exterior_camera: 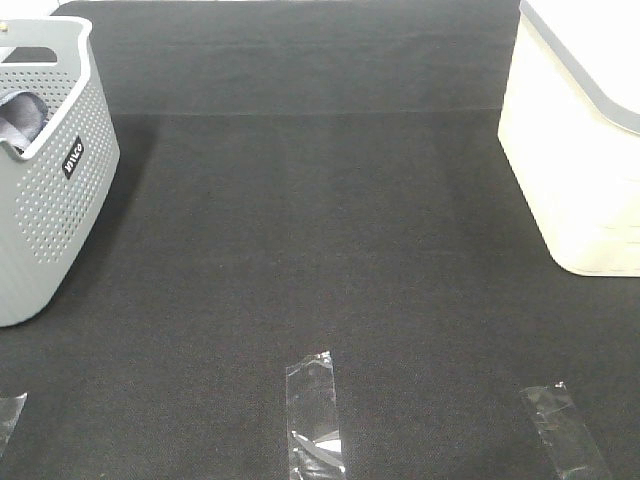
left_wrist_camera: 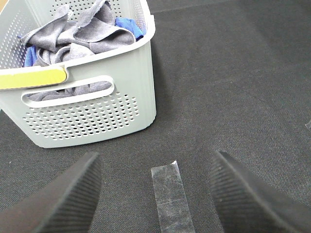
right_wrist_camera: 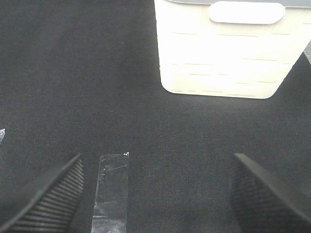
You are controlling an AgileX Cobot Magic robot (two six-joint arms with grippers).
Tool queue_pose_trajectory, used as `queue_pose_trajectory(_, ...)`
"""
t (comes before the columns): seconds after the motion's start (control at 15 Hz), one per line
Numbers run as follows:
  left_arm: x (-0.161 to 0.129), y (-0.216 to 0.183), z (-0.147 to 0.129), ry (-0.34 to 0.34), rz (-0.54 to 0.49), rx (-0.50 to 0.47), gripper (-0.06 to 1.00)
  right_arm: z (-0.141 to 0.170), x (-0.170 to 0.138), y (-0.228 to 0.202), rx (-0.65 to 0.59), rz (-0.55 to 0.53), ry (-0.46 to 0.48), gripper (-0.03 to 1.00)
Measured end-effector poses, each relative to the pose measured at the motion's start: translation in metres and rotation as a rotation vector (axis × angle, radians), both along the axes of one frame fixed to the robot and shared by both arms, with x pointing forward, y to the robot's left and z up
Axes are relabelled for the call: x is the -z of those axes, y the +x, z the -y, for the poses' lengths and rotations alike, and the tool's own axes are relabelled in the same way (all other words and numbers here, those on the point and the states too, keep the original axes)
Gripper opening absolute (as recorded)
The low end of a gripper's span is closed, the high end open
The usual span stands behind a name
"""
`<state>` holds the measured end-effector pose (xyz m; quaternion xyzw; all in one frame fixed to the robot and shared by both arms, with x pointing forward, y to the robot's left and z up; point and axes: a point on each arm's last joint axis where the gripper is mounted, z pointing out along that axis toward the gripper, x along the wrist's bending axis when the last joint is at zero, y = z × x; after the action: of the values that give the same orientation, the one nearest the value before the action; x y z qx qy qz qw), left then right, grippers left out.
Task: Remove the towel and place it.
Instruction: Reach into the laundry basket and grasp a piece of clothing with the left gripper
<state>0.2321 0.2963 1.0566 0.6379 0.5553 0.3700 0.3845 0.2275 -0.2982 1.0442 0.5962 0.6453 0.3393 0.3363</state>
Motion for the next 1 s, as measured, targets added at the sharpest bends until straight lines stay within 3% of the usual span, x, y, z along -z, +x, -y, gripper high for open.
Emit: queue_pose_trajectory(1.0,0.0,0.0,0.0,0.0,0.0,0.0,0.62,0.0,0.0,0.0,0.0,0.0,0.0,0.76)
